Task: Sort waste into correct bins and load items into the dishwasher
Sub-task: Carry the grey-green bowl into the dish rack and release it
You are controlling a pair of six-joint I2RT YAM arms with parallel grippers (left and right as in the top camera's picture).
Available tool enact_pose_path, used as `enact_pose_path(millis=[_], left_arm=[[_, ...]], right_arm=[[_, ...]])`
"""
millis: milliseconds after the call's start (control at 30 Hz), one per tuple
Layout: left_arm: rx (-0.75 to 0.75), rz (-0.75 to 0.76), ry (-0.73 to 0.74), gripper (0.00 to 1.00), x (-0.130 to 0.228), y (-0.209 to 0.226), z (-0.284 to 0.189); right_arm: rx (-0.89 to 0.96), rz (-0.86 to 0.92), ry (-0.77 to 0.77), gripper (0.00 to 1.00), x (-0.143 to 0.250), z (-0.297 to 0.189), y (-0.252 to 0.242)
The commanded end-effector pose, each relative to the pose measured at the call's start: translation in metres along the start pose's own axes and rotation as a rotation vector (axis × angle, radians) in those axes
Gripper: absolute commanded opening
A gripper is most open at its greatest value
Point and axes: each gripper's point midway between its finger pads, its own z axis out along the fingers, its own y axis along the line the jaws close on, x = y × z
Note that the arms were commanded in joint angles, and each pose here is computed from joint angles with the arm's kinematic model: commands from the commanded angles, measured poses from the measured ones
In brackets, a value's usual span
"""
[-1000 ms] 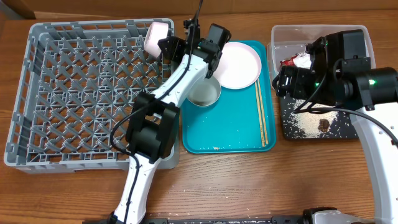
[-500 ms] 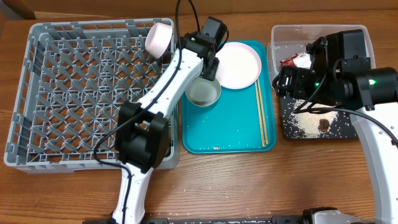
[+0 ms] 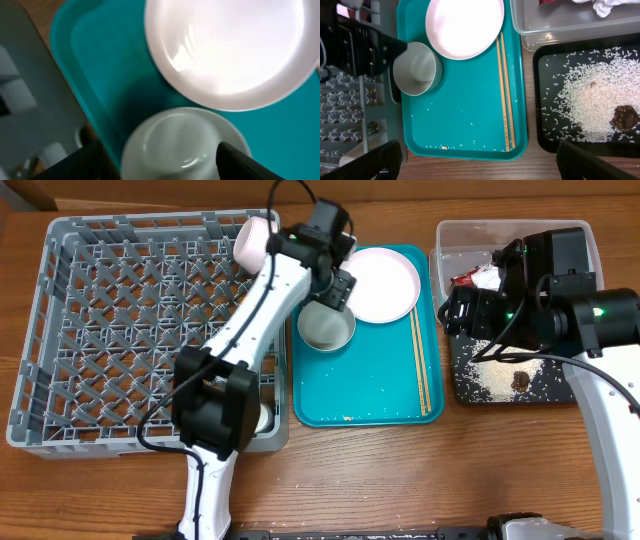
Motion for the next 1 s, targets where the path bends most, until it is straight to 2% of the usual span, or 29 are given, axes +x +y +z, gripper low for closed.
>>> enact_pose_path(millis=[0,200,533,600,667,800,967], left_arm=[[0.008,0.019,0.059,0.73,0.014,0.020,0.029],[0.082,0.007,0.147,0.62,0.037,0.014,0.057],[0.094,0.016,0.191,0.37,0.047,0.008,0.057],[0.095,0.015,0.202,0.28,0.050,0.008,0.057],[0.095,0.009,0.204,0.06,0.050,0.008,0.057],[0.091,-0.031,0.203,0.04,0.046,0.008,0.048],[0.085,-0.057,0.167,0.04,0.025,0.008,0.000]], right_arm=[[0.000,-0.004,-0.017,1.00,-0.004,-0.002,0.002],[0.000,-0.004,-0.017,1.00,-0.004,-0.002,0.002],[0.000,-0.004,-0.017,1.00,-0.004,-0.002,0.002],[0.000,-0.004,-0.017,1.00,-0.004,-0.002,0.002],[0.000,-0.004,-0.017,1.00,-0.004,-0.002,0.002],[0.000,-0.004,-0.017,1.00,-0.004,-0.002,0.002],[0.000,-0.004,-0.017,1.00,-0.004,-0.002,0.002]])
